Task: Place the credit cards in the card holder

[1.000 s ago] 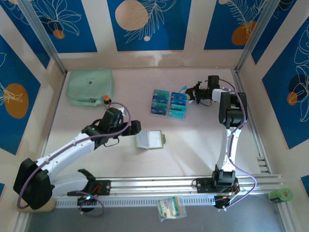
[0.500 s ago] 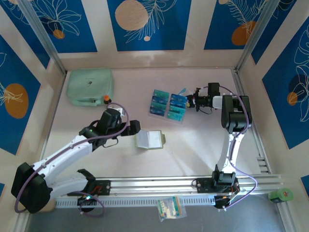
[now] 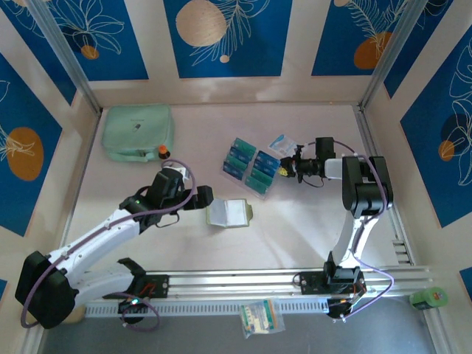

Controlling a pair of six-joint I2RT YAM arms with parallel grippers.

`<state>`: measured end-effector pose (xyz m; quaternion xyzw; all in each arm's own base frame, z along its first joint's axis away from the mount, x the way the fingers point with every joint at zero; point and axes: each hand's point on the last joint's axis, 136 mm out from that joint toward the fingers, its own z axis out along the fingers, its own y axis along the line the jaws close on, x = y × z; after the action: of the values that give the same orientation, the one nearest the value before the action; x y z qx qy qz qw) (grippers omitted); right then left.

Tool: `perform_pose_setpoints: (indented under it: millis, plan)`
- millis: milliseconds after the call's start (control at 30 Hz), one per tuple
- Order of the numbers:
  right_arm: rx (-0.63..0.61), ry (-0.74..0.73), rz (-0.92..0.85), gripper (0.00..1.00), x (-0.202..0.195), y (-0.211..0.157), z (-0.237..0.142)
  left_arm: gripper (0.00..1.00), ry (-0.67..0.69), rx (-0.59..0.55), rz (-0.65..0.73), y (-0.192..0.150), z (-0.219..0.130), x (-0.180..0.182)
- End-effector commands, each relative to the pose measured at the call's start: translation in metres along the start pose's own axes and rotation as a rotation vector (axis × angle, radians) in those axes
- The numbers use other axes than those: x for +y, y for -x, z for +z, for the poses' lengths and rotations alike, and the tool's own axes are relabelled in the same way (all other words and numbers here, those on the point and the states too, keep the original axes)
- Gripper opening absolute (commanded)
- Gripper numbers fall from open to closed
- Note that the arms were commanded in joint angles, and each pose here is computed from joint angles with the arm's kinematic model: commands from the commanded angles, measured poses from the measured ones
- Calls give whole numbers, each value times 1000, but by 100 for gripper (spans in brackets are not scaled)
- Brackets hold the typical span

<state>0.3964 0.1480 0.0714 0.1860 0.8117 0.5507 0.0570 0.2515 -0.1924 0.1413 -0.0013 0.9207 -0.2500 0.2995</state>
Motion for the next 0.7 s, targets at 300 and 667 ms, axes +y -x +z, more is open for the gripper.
perform_pose_setpoints:
  millis: [300, 667]
  plan:
    - [-260, -274, -260, 16, 61, -26, -76, 100, 20, -22, 26, 0, 0, 4]
    - [-99, -564, -747, 56, 111, -89, -31, 100, 61, -18, 41, -5, 3, 15]
